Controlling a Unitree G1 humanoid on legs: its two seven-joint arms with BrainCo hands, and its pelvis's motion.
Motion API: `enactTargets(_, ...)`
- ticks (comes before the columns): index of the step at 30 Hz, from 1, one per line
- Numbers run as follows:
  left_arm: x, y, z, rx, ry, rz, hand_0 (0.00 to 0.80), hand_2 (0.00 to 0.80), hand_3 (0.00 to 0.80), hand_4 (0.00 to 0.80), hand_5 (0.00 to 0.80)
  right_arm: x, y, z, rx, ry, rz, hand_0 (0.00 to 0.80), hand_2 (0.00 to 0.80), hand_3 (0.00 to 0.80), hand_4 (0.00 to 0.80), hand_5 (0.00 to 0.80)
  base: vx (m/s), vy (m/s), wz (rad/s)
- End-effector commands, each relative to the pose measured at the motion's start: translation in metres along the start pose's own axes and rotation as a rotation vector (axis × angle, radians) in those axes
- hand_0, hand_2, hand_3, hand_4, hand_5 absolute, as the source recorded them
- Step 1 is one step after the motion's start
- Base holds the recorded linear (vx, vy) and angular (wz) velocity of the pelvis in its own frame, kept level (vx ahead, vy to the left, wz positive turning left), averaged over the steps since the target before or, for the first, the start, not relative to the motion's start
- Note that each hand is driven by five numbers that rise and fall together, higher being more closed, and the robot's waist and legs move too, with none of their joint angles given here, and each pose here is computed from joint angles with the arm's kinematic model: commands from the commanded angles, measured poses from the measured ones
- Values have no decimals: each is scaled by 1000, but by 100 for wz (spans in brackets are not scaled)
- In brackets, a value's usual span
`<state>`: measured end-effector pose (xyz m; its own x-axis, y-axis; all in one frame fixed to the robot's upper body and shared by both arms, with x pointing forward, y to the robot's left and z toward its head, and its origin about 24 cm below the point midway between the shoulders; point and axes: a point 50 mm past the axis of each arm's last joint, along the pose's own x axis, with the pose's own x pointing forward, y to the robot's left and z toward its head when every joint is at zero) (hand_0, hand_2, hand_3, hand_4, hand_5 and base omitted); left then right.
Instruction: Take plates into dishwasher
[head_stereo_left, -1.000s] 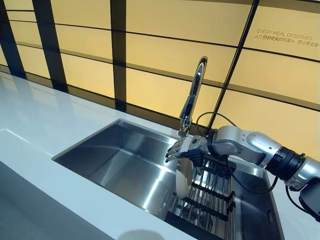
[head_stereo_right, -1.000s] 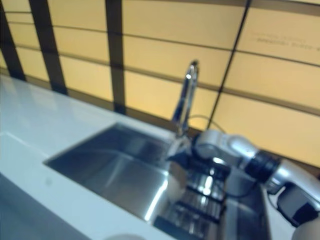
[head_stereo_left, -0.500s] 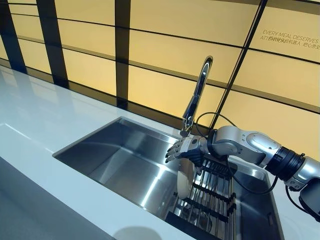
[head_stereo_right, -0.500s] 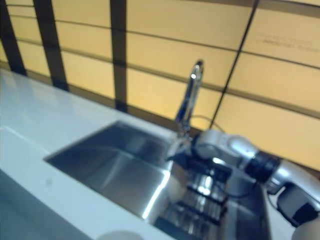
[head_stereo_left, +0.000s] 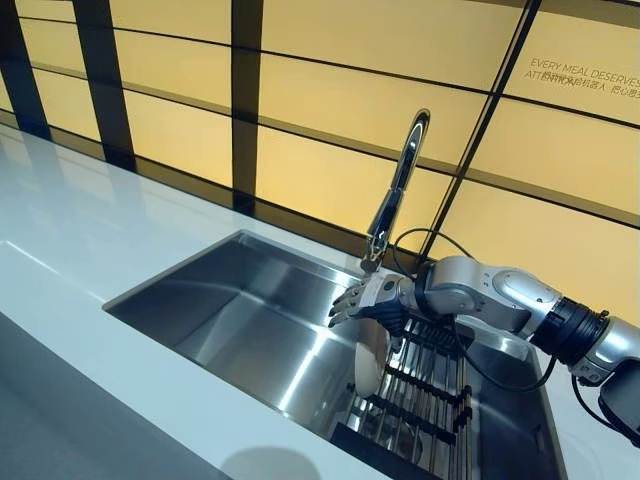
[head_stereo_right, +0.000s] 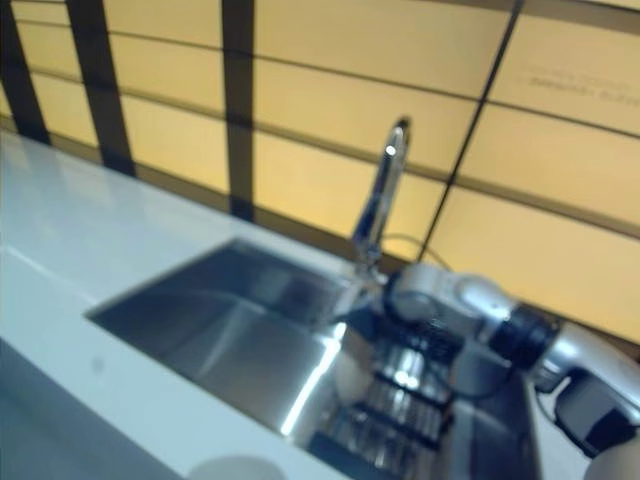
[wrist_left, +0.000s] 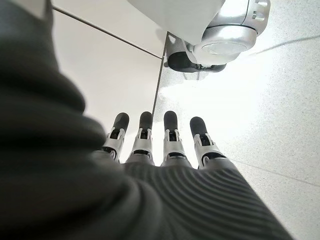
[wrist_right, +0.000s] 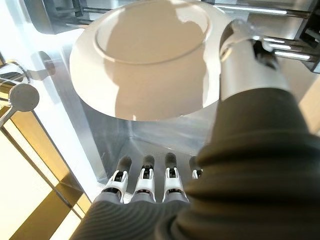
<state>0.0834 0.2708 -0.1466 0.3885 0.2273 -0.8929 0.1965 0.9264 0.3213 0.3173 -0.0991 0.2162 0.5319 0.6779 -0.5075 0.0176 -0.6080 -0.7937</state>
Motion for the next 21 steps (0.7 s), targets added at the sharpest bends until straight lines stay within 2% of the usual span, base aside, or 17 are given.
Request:
enactTargets(1,4,12,22,49,-64,20,0,0,0,0,0,-7,4,-8,-25,37,-7,0,0,0,0,0,0,0,0)
enactTargets(21,5,11,26,47,-78,18,0,0,0,0,0,-3,19,-6,-24,60,-29,0,0,0,0,0,0,0,0)
